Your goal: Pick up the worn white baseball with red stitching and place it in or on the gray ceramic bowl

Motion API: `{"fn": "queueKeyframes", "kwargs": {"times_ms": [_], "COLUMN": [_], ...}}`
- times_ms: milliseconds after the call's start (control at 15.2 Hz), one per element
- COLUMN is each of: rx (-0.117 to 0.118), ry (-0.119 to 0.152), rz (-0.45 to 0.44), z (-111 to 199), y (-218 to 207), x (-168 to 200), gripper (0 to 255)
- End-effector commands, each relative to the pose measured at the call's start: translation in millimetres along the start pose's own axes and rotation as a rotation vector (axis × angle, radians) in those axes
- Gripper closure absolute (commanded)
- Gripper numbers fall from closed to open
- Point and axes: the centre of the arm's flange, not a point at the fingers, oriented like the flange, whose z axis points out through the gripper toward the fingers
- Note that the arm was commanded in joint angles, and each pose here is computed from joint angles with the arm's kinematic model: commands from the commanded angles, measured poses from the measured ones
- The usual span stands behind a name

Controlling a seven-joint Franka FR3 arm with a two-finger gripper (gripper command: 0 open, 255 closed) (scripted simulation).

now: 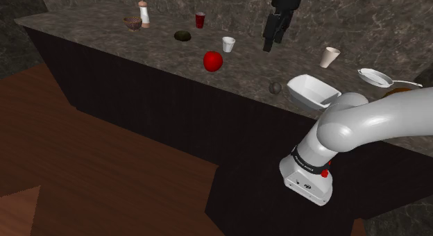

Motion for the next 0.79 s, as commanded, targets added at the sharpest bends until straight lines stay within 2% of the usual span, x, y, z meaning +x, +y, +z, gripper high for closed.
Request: {"fn": "queueKeyframes", "kwargs": {"times_ms": [0, 726], "rx": [0.0, -0.044], "ry": [0.0, 0.046], "rz": [0.0, 0.037], "z": [0.0, 104.7], "y": [0.0, 93.9], "x": [0.0, -8.0], "gripper": [0, 0]}}
